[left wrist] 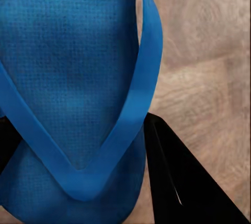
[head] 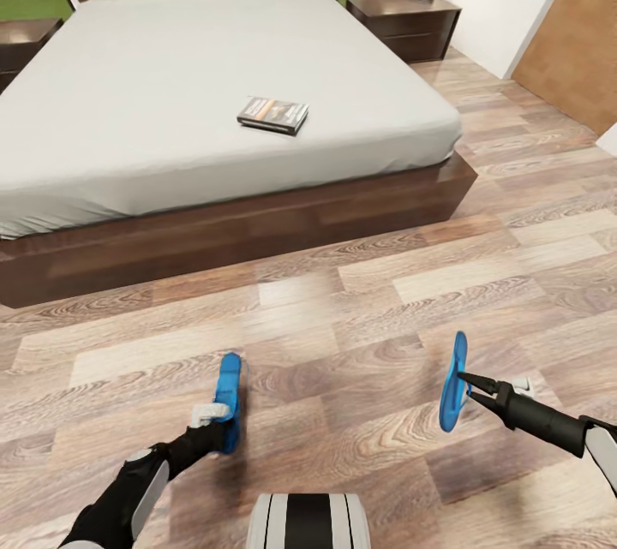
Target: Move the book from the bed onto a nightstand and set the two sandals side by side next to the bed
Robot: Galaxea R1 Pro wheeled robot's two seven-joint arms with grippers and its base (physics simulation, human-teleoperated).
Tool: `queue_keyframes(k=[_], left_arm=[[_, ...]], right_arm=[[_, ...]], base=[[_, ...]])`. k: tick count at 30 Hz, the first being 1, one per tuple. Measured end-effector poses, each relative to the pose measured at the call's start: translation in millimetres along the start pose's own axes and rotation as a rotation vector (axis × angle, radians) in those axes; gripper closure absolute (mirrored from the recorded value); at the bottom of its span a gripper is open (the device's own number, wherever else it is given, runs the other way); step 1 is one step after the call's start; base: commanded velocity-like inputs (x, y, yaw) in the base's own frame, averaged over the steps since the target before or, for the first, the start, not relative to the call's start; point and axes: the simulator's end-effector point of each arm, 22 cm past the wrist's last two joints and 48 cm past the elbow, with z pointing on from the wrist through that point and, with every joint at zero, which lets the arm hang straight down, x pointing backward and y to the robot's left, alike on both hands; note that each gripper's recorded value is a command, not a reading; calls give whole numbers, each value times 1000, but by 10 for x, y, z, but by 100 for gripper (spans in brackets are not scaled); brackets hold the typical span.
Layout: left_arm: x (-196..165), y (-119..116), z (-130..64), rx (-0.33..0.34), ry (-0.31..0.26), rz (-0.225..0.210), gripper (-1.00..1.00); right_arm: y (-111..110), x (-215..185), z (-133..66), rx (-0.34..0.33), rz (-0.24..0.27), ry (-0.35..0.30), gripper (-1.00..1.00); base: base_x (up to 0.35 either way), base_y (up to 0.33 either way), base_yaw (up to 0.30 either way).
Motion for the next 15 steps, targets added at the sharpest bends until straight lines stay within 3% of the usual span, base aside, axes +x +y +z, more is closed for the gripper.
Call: queue_keyframes(k=[6, 9, 11, 15], left_arm=[[-495, 250, -428, 107, -114, -74, 100], [-591, 220, -517, 142, -129, -97, 100], [-629, 187, -549, 156, -133, -102, 100], [-695, 125, -588, 169, -143, -96, 100]], right_arm=[[-6, 11, -50, 32, -39, 11, 100], [-104, 34, -87, 88, -99, 27, 100], [-287, 35, -132, 150, -176, 18, 100], [-438, 22, -192, 178, -215, -21, 100]], base=[[0, 0, 0], [0, 0, 0], [0, 0, 0], [0, 0, 0]])
